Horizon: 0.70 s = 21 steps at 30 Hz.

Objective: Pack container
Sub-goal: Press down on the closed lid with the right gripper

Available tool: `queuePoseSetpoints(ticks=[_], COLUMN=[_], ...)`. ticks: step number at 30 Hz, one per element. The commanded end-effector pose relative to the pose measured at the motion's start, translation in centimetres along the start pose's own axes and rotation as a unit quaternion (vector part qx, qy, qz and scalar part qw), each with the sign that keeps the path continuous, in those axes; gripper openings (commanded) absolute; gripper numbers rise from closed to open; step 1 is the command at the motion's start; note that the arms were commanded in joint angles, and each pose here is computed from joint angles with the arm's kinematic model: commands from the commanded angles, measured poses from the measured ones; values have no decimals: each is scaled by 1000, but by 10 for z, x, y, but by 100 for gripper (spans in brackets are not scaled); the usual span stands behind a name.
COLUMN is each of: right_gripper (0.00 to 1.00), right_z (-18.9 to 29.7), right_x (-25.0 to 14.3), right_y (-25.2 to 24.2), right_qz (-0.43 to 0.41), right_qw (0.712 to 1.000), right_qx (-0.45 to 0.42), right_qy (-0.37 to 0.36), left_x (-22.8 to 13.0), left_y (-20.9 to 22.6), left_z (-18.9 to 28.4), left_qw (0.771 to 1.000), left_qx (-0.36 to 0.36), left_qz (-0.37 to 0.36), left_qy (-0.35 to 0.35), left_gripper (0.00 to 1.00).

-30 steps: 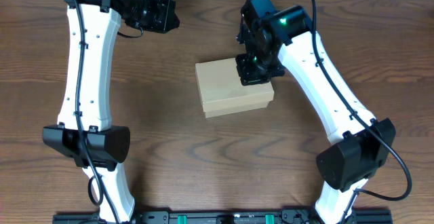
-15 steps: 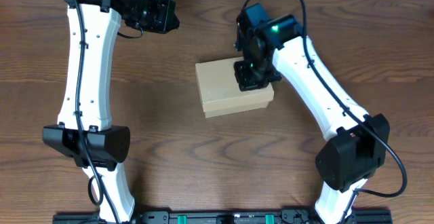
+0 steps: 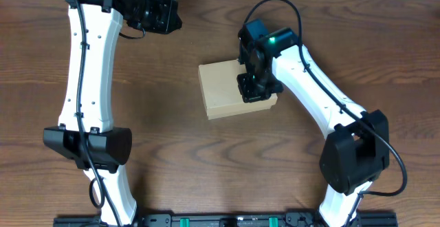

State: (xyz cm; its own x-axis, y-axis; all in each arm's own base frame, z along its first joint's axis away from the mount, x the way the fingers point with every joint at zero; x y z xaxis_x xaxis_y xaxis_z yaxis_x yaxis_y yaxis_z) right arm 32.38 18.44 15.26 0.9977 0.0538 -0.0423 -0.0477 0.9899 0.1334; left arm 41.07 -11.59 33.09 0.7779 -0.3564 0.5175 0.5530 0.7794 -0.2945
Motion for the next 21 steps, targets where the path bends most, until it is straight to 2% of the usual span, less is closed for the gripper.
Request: queuePoseSetpoints(ticks=[1,21], right_gripper=[2,2], right_z=[-9,1], right_x=[-7,1], right_y=[1,6], right_qz=[6,9], right_qw=[1000,1000], right_qx=[-6,5], right_qy=[14,-12], left_x=[0,1], left_y=[3,3], left_z=[0,1], left_qw=[1000,1000], left_qx=[4,5], left_qz=[4,3], left_qy=[0,-2], left_gripper=[6,6])
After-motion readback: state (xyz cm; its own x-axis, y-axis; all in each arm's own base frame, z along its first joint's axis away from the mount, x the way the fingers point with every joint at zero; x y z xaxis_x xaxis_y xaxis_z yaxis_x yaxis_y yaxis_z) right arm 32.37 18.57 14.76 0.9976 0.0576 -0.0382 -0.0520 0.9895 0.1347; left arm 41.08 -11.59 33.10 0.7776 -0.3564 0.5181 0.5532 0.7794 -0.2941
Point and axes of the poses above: each gripper's point midway between its finger pads, its own z axis back along the fingers, its own y axis along the line the jaws close on, x = y × z, the point moved 5 cm from there along z, back along the fingers, and after that the axes turned 11 degrees about -z, right-handed, at the moved point
